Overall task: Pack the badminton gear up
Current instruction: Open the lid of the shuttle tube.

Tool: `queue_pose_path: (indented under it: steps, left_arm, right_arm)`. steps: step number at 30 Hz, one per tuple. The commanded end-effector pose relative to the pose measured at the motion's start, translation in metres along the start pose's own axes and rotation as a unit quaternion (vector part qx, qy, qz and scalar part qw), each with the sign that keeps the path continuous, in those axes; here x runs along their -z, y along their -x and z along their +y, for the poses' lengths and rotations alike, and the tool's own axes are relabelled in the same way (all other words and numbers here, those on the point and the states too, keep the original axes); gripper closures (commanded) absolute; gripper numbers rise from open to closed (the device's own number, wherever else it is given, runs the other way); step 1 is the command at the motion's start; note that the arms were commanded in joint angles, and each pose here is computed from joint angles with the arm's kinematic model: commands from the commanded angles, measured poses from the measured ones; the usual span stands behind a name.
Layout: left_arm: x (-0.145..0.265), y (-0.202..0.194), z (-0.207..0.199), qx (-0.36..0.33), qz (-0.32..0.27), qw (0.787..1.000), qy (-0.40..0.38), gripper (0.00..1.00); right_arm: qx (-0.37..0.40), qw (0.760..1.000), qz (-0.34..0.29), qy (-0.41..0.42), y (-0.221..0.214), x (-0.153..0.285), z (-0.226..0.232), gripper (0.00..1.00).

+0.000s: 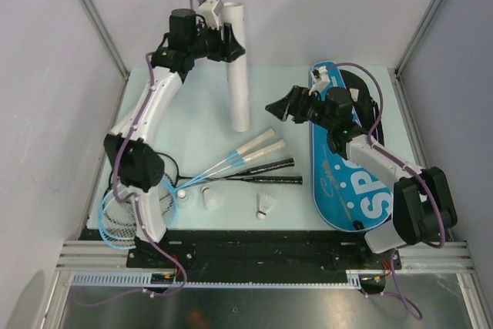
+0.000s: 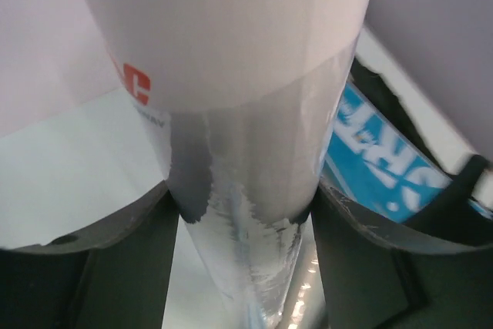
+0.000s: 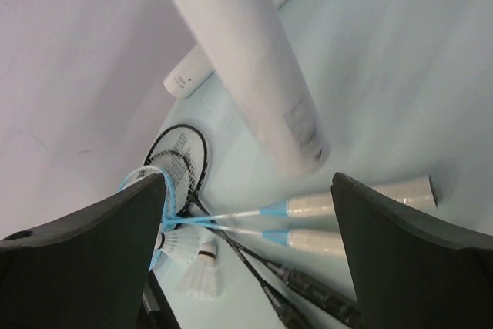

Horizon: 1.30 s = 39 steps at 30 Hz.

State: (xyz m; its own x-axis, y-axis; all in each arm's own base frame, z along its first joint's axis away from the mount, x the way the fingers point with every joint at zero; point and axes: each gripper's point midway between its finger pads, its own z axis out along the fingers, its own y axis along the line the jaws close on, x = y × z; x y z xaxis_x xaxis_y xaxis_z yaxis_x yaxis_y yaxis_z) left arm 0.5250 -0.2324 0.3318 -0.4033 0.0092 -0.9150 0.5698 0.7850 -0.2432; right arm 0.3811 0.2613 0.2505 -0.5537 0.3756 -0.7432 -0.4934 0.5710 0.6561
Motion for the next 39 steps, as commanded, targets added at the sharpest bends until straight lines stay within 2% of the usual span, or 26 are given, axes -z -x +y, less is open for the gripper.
queue_pose_path:
  steps: [1,2,5,6,7,10,11,15,19,22,24,25,28,29,31,32,34,35,37,38,39]
  left_arm:
    - [0.036,0.030,-0.061,0.044,-0.072,0.990,-0.116,0.54]
    - [0.039,0.029,-0.067,0.053,-0.080,0.987,-0.126,0.54]
    - [0.053,0.030,-0.080,0.062,-0.111,0.980,-0.153,0.54]
    - [0.054,0.028,-0.082,0.069,-0.110,0.979,-0.156,0.55]
    - [0.057,0.026,-0.087,0.075,-0.110,0.978,-0.161,0.55]
    - [0.062,0.021,-0.109,0.073,-0.136,0.970,-0.189,0.56]
    - [0.070,0.027,-0.113,0.071,-0.155,0.968,-0.182,0.56]
    - [0.076,0.022,-0.132,0.061,-0.175,0.967,-0.173,0.55]
    - [0.082,0.024,-0.143,0.067,-0.191,0.964,-0.173,0.55]
    - [0.085,0.025,-0.150,0.074,-0.197,0.962,-0.176,0.54]
    - [0.085,0.024,-0.152,0.080,-0.195,0.961,-0.177,0.53]
    - [0.087,0.023,-0.151,0.083,-0.196,0.961,-0.175,0.51]
    - [0.095,0.022,-0.149,0.082,-0.203,0.962,-0.165,0.36]
    - [0.097,0.023,-0.147,0.076,-0.206,0.962,-0.160,0.28]
    - [0.100,0.023,-0.146,0.069,-0.212,0.963,-0.153,0.20]
    - [0.107,0.026,-0.147,0.062,-0.220,0.962,-0.151,0.00]
    - [0.114,0.023,-0.145,0.052,-0.221,0.963,-0.145,0.00]
    - [0.128,0.030,-0.146,0.031,-0.236,0.962,-0.137,0.00]
    - [0.135,0.020,-0.137,0.019,-0.223,0.969,-0.106,0.00]
    - [0.154,0.026,-0.137,-0.010,-0.237,0.967,-0.092,0.00]
    - [0.157,0.018,-0.123,-0.011,-0.225,0.973,-0.056,0.00]
  right_arm:
    - [0.090,0.988,-0.090,0.089,0.065,0.002,0.033,0.06]
    - [0.103,0.984,-0.088,0.113,0.067,0.005,0.040,0.06]
    - [0.206,0.964,-0.075,0.151,0.070,0.002,0.055,0.06]
    - [0.270,0.950,-0.075,0.140,0.067,-0.005,0.053,0.05]
    - [0.273,0.954,-0.053,0.109,0.059,-0.012,0.039,0.05]
    - [0.297,0.944,-0.061,0.127,0.058,-0.023,0.051,0.04]
    - [0.304,0.941,-0.062,0.133,0.056,-0.025,0.055,0.04]
    - [0.333,0.934,-0.053,0.115,0.044,-0.045,0.055,0.04]
    - [0.354,0.931,-0.059,0.060,0.042,-0.059,0.034,0.05]
    - [0.385,0.920,-0.069,0.035,0.043,-0.065,0.028,0.10]
    - [0.422,0.903,-0.067,0.040,0.042,-0.066,0.032,0.13]
    - [0.438,0.896,-0.065,0.046,0.041,-0.064,0.035,0.23]
    - [0.472,0.878,-0.067,0.035,0.046,-0.063,0.031,0.43]
    - [0.476,0.876,-0.065,0.037,0.046,-0.063,0.028,0.47]
    - [0.484,0.871,-0.063,0.049,0.049,-0.062,0.022,0.54]
    - [0.482,0.872,-0.063,0.051,0.049,-0.063,0.018,0.55]
    - [0.491,0.867,-0.061,0.066,0.051,-0.061,0.014,0.61]
    - [0.493,0.865,-0.058,0.071,0.050,-0.061,0.013,0.61]
    - [0.512,0.853,-0.056,0.082,0.048,-0.062,0.011,0.60]
    - [0.520,0.848,-0.054,0.086,0.047,-0.062,0.009,0.60]
    - [0.524,0.845,-0.050,0.087,0.045,-0.064,0.006,0.61]
